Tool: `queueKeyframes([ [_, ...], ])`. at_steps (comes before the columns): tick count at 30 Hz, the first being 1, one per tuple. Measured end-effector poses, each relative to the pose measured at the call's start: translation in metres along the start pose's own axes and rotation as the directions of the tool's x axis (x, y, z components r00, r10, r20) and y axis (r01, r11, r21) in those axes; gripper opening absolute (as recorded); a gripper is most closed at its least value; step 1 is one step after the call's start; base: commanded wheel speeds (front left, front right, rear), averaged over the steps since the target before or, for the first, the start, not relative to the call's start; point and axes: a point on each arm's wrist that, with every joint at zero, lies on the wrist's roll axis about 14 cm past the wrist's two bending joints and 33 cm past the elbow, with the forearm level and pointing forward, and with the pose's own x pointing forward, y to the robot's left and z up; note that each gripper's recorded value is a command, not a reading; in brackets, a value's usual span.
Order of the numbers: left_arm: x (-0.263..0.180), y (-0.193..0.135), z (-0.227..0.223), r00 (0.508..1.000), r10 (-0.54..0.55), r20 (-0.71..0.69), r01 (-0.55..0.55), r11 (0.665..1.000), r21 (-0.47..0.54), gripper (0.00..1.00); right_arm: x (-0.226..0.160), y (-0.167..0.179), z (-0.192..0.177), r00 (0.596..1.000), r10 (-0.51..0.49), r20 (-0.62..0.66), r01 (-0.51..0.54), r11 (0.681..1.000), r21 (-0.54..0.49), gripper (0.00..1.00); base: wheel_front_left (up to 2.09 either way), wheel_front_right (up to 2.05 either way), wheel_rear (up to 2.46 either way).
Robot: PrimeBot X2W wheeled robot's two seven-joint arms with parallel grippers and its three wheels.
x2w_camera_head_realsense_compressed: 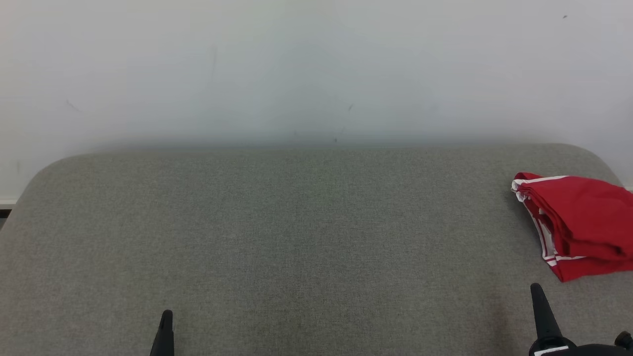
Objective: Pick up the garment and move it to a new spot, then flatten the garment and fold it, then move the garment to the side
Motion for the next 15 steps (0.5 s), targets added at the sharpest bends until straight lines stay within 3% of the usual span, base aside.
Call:
queueKeyframes([
  [15,0.0089,-0.0016,0.0018,1.000,-0.004,-0.007,0.002,0.989,-0.145,0.00,0.0062,-0.0014,0.0029,1.000,-0.005,-0.002,0.005,0.988,0.156,0.00,0.00,0.00,0.00],
])
